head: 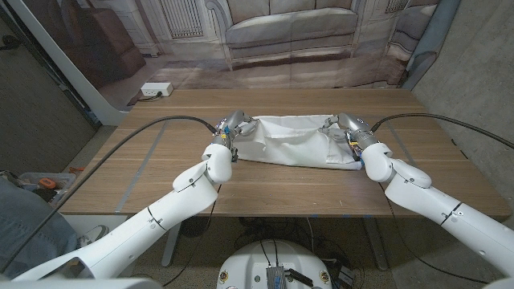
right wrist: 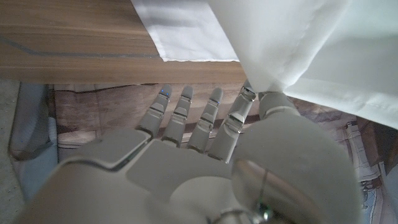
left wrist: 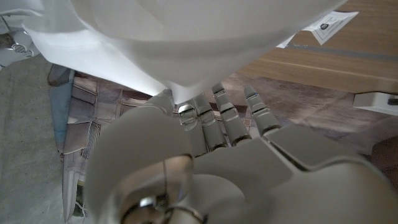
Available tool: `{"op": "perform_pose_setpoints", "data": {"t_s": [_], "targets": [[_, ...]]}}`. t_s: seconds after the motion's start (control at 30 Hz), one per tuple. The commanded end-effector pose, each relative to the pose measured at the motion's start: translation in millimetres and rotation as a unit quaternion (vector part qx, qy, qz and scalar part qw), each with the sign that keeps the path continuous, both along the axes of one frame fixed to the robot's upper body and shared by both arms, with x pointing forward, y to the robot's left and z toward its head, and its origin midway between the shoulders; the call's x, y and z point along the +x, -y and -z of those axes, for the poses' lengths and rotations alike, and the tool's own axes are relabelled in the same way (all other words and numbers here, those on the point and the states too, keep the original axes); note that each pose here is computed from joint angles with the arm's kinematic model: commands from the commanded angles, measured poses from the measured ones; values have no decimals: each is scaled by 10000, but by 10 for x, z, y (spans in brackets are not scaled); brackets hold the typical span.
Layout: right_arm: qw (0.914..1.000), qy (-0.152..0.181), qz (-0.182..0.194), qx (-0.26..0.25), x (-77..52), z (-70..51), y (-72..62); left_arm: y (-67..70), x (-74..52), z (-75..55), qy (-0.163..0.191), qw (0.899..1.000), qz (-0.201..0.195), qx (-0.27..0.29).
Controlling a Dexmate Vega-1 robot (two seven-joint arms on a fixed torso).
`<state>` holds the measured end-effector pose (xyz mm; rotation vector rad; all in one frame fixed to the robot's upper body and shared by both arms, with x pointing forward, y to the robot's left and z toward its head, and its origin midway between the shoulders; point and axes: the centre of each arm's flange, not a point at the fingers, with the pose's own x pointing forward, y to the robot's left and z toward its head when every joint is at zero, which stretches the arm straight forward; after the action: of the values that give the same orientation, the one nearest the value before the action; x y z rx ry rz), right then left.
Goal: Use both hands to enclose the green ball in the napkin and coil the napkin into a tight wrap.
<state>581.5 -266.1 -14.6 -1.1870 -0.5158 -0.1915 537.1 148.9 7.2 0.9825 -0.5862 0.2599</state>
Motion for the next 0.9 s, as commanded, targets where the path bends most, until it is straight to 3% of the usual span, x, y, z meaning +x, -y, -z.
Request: {"op": "perform_pose_setpoints", "data": {"t_s": [0.03, 0.43, 0.9], "targets": [[9996, -232, 153, -85, 210, -12, -29, 42, 20, -89, 305, 9955, -714, 534], [9984, -439, 278, -241, 383, 90, -51, 87, 90, -93, 306, 9923, -839, 855], [9973, -476, 443, -346, 486, 158, -37, 79, 353, -68, 49, 9932, -784, 855]]}}
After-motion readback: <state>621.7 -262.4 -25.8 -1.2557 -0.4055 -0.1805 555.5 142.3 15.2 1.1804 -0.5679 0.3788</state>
